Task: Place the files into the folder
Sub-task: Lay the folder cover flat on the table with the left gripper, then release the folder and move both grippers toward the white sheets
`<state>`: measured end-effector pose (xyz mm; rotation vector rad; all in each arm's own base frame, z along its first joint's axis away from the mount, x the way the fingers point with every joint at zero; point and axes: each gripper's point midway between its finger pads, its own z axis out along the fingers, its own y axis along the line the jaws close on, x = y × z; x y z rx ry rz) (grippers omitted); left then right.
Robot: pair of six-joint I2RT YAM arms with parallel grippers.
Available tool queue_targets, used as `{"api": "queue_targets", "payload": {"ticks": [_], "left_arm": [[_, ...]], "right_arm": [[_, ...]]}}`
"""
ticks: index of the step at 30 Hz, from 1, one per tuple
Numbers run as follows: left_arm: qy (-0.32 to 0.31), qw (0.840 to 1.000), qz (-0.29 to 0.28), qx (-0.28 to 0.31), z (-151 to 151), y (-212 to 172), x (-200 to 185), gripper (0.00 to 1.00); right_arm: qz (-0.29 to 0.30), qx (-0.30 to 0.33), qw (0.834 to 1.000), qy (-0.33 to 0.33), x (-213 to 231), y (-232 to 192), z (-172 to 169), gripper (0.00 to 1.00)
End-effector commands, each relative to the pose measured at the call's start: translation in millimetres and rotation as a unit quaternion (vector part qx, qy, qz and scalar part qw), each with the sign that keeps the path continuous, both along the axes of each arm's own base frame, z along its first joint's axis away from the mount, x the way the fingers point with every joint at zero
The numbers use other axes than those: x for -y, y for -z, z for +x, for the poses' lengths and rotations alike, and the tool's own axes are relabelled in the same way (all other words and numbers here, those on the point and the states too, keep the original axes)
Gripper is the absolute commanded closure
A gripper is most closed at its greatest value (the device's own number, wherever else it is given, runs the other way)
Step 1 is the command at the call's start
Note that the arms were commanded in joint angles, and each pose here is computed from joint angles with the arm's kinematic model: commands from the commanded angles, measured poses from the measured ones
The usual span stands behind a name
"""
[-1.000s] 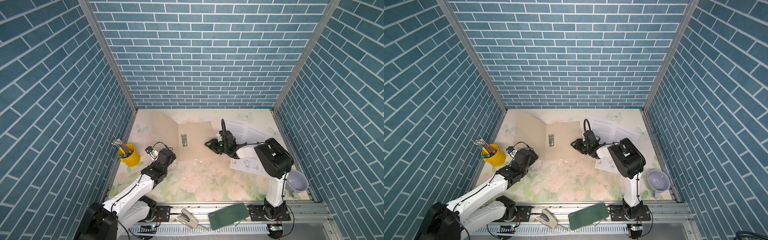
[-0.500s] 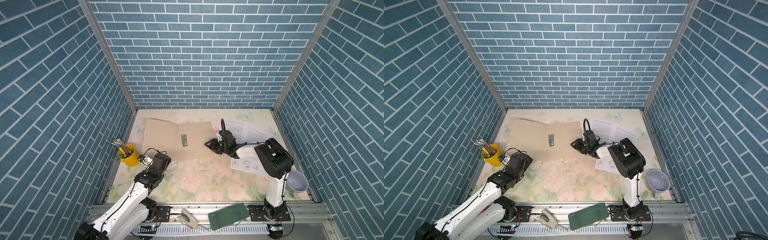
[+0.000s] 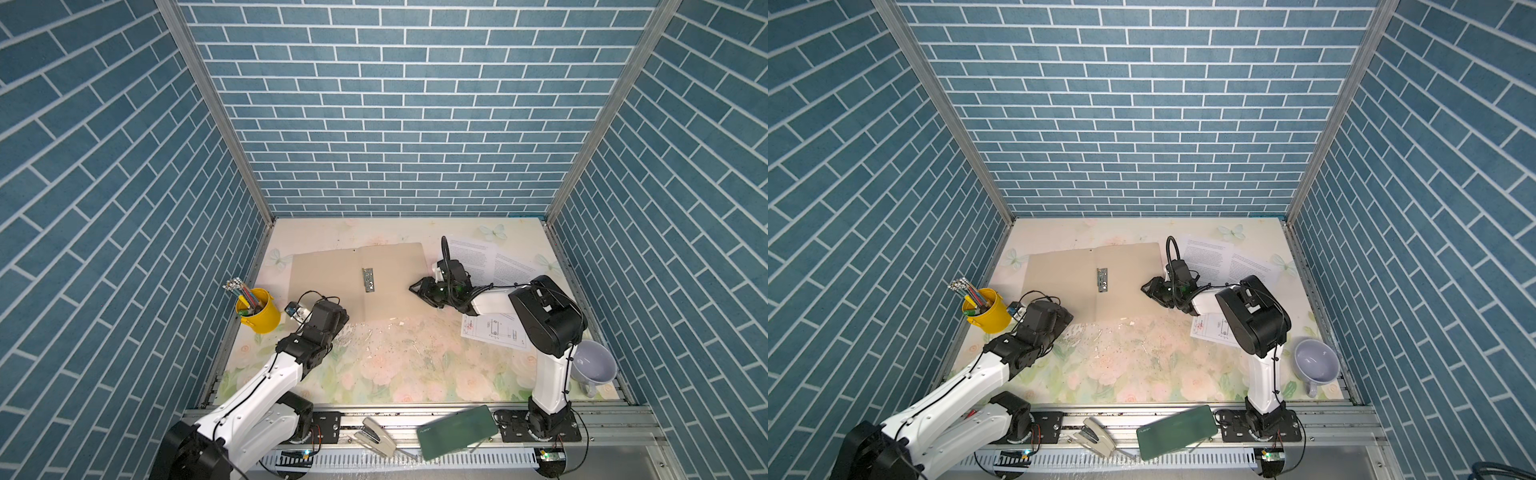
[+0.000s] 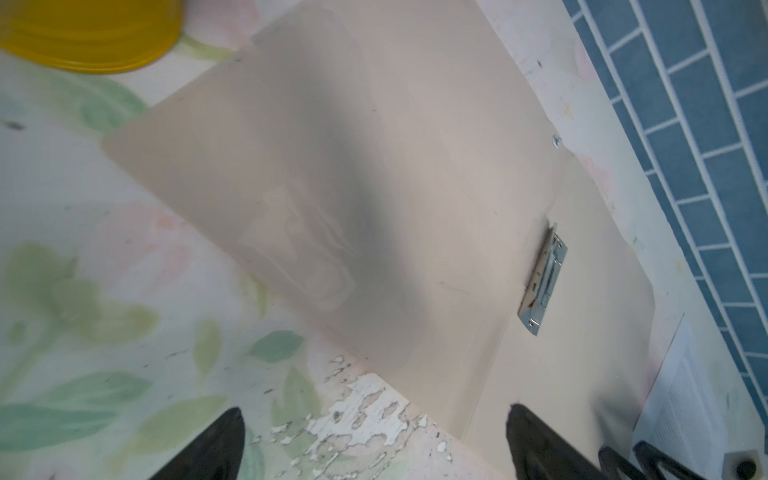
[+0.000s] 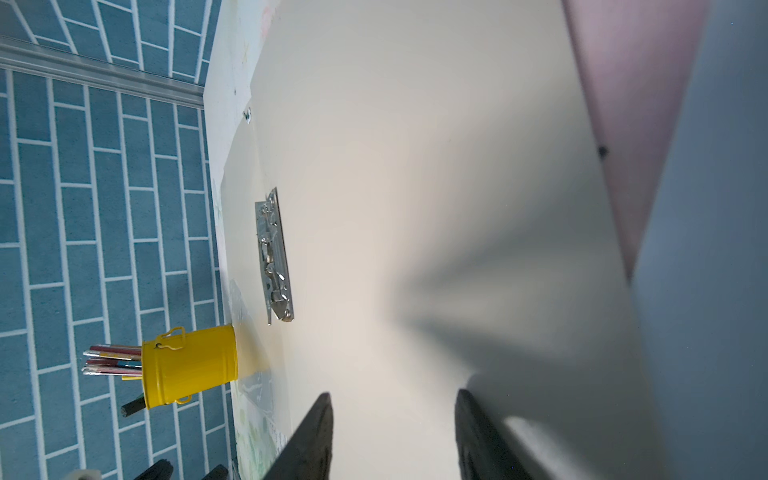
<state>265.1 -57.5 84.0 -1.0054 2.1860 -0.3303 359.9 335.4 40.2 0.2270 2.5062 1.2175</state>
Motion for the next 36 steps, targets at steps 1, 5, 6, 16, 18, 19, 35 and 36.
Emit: {"api": "queue_targets", "payload": {"ticks": [1, 5, 6, 16, 18, 19, 35, 36], "left_arm": [[0.079, 0.996, 0.017, 0.040, 31.4, -22.6, 23.7, 0.02], [0.134, 0.990, 0.037, 0.030, 49.3, -23.3, 39.7, 0.03], [0.147, 0.988, 0.044, 0.028, 54.0, -23.9, 43.5, 0.03], [0.226, 0.972, 0.062, 0.023, 89.2, -27.2, 74.0, 0.00], [0.232, 0.970, 0.071, 0.019, 95.1, -28.2, 76.0, 0.00], [0.236, 0.969, 0.075, 0.018, 99.4, -29.9, 77.9, 0.00], [0.312, 0.947, 0.068, -0.031, 152.9, -54.5, 138.4, 0.00], [0.316, 0.946, 0.070, -0.030, 156.4, -59.7, 142.2, 0.00]], "right_arm": [[-0.032, -0.029, 0.999, -0.008, 13.9, 22.7, -21.3, 0.51], [-0.026, 0.011, 0.999, -0.017, 12.5, -4.6, -17.0, 0.50], [-0.028, 0.022, 0.999, -0.018, 13.4, -11.3, -15.4, 0.49], [-0.129, 0.088, 0.988, -0.016, 42.0, -40.7, -2.6, 0.29], [-0.147, 0.095, 0.985, -0.007, 50.4, -43.8, 2.4, 0.19], [-0.157, 0.099, 0.983, 0.001, 55.7, -45.7, 5.9, 0.14], [-0.188, 0.097, 0.967, 0.144, 158.1, -99.1, 42.4, 0.02], [-0.188, 0.093, 0.966, 0.151, 165.5, -101.1, 43.6, 0.02]]}}
